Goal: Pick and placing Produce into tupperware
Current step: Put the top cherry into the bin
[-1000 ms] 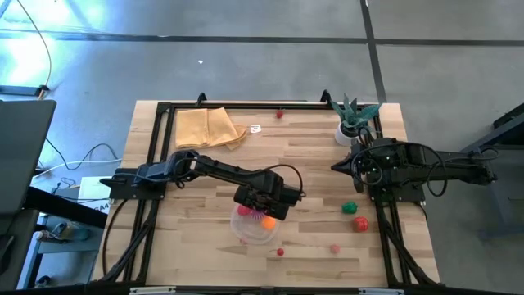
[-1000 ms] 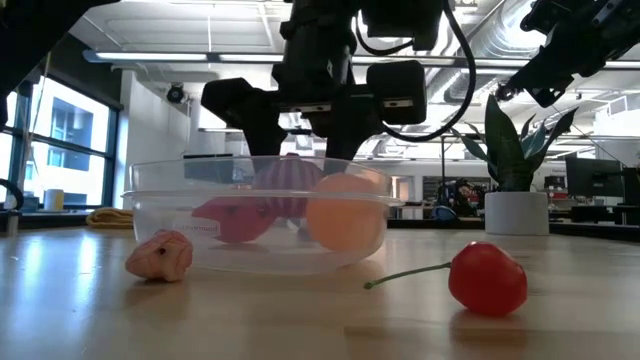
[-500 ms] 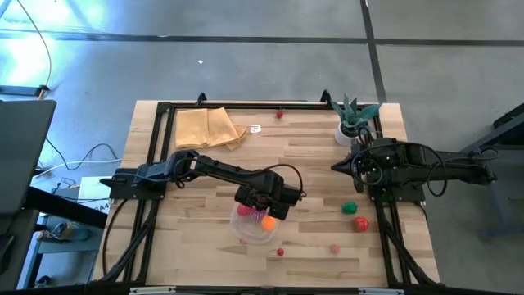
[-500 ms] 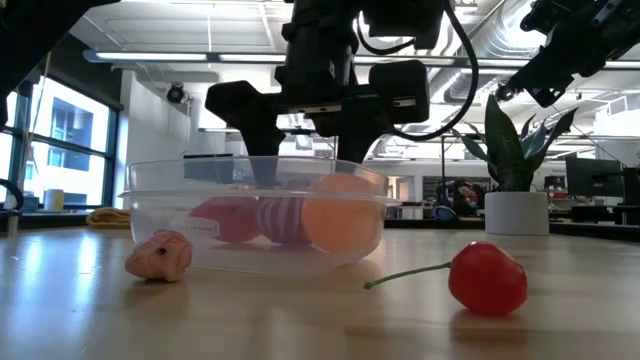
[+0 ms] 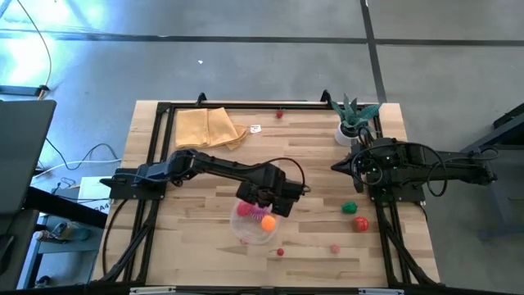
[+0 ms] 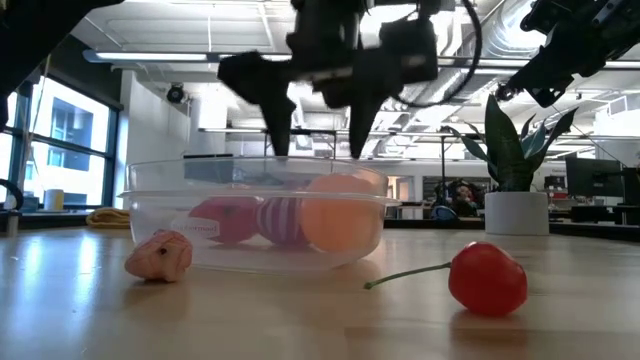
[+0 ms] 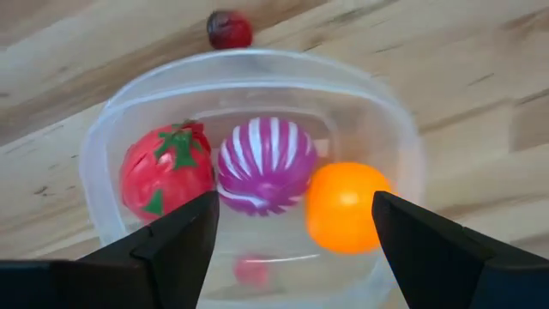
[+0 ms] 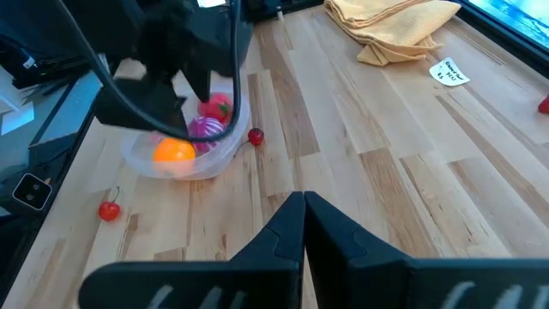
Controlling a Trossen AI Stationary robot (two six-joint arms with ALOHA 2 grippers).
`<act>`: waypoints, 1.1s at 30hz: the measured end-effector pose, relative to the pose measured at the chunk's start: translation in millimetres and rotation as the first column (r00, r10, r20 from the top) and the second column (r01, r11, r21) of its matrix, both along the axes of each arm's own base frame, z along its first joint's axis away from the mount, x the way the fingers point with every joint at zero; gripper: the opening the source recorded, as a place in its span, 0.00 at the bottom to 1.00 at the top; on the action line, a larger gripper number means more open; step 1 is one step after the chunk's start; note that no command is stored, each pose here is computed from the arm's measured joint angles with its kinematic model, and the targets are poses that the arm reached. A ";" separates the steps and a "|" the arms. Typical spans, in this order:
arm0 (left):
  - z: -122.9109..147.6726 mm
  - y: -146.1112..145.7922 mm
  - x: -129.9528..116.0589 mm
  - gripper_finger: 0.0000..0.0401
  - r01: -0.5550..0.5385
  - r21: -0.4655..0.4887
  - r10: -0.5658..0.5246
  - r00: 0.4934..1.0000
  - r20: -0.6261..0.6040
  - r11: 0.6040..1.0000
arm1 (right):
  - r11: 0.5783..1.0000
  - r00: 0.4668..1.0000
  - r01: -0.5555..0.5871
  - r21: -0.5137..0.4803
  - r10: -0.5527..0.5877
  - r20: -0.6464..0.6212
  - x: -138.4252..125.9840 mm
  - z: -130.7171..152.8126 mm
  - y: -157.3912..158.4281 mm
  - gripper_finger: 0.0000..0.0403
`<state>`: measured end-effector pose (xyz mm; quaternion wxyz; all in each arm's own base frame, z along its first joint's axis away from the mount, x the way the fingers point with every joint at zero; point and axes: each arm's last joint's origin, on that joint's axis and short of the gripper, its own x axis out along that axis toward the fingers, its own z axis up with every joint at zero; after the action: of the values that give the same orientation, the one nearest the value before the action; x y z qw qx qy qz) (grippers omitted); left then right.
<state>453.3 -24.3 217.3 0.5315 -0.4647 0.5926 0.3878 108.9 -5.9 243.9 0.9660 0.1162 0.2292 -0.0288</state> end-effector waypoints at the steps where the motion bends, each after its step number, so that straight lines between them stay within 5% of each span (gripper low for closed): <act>1: 4.3 1.7 -0.3 0.74 -0.003 0.014 0.003 1.000 0.001 1.000 | 1.000 1.000 0.000 0.000 0.000 0.000 0.0 0.0 0.0 0.00; 9: 33.4 27.8 0.2 0.75 0.150 0.244 -0.163 0.986 0.035 0.958 | 1.000 1.000 0.000 0.000 0.000 0.000 0.0 0.0 0.0 0.00; 16: 39.9 72.3 -3.6 0.75 0.480 0.417 -0.468 0.873 -0.139 0.772 | 1.000 1.000 0.000 0.000 0.000 0.001 0.0 0.1 0.0 0.00; 22: 40.8 110.0 -3.8 0.74 0.579 0.451 -0.558 0.807 -0.195 0.679 | 1.000 1.000 0.000 0.000 0.000 0.000 0.0 0.0 0.0 0.00; 26: 41.5 125.8 -0.3 0.74 0.681 0.448 -0.679 0.707 -0.197 0.579 | 1.000 1.000 0.000 0.000 0.000 0.000 0.0 0.0 0.0 0.00; 33: 41.7 132.4 1.1 0.72 0.704 0.444 -0.720 0.673 -0.169 0.554 | 1.000 1.000 0.000 0.000 0.000 0.000 0.0 0.0 0.0 0.00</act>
<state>454.4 108.1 258.9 0.7481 -0.0466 0.6067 0.2647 108.9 -5.9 243.9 0.9660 0.1162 0.2290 -0.0288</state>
